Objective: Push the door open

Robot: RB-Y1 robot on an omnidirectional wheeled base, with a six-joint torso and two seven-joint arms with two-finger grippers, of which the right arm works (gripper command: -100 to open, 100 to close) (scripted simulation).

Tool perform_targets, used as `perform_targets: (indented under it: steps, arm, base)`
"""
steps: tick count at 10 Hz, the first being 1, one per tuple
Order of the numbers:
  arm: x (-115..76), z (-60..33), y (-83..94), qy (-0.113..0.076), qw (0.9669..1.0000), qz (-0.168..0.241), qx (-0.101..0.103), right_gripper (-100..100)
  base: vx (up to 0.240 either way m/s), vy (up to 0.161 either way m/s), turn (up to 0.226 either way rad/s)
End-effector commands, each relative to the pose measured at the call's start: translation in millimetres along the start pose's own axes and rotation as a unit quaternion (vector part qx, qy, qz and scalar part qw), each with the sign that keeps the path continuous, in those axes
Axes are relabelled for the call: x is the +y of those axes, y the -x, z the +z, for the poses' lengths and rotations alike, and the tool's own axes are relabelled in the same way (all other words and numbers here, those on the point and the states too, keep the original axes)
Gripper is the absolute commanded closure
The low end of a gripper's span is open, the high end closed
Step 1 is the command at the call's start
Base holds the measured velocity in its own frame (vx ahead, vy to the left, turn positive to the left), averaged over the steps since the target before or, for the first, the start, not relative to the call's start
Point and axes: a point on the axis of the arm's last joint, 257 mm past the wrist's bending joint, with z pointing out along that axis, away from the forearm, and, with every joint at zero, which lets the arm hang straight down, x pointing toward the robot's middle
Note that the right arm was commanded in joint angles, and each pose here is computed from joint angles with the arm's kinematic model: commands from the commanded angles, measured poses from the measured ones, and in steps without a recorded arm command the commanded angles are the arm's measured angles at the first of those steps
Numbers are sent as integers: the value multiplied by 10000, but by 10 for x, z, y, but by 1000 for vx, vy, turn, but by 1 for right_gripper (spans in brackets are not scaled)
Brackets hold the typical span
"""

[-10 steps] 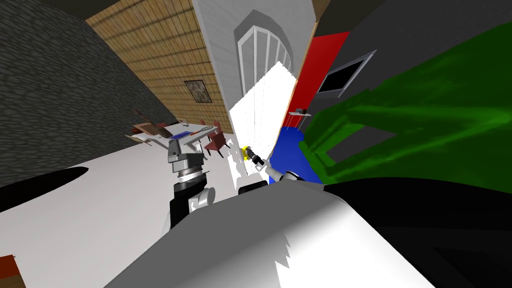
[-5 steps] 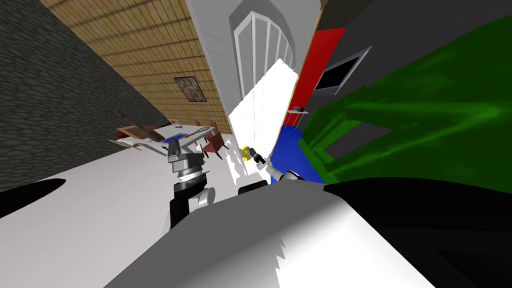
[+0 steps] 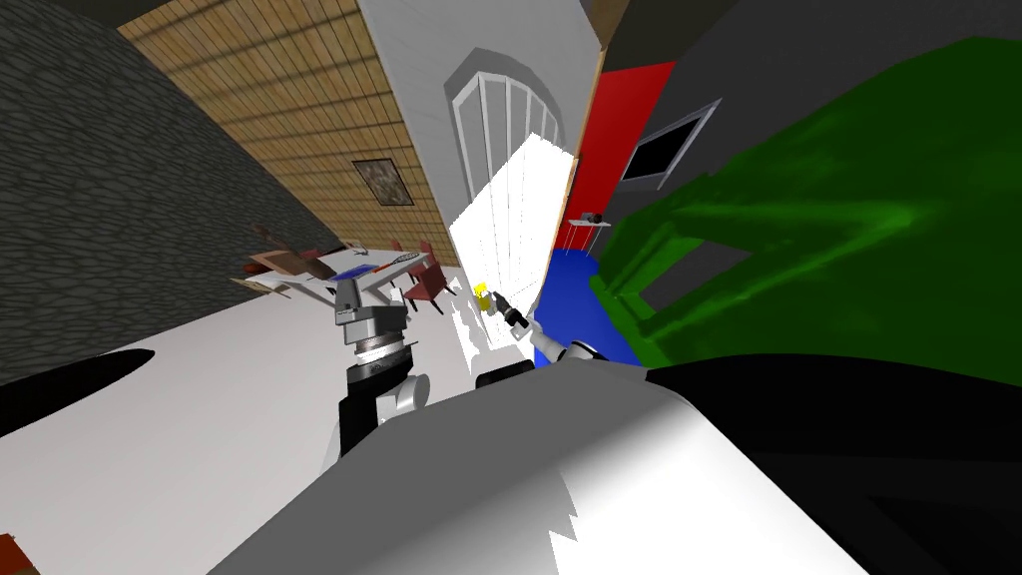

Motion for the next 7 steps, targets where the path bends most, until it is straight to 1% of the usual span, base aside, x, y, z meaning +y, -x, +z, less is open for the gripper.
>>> perform_targets:
  steps: [1, 2, 3, 4, 7]
  arm:
    - [9, 7, -87, 10, 10000, 76, 61, -100]
    - [22, 14, -142, 20, 9999, 121, 93, -100]
    - [11, -5, -107, 13, 9999, 90, 71, -100]
    - [2, -16, -61, 17, 10000, 63, 43, -100]
    - [5, -21, -18, 42, 10000, 43, 3, -100]
  base:
    - [-286, -68, -9]
    - [-241, -59, -9]
    - [-99, -25, 1]
    - [96, 72, 39]
    - [218, 95, 22]
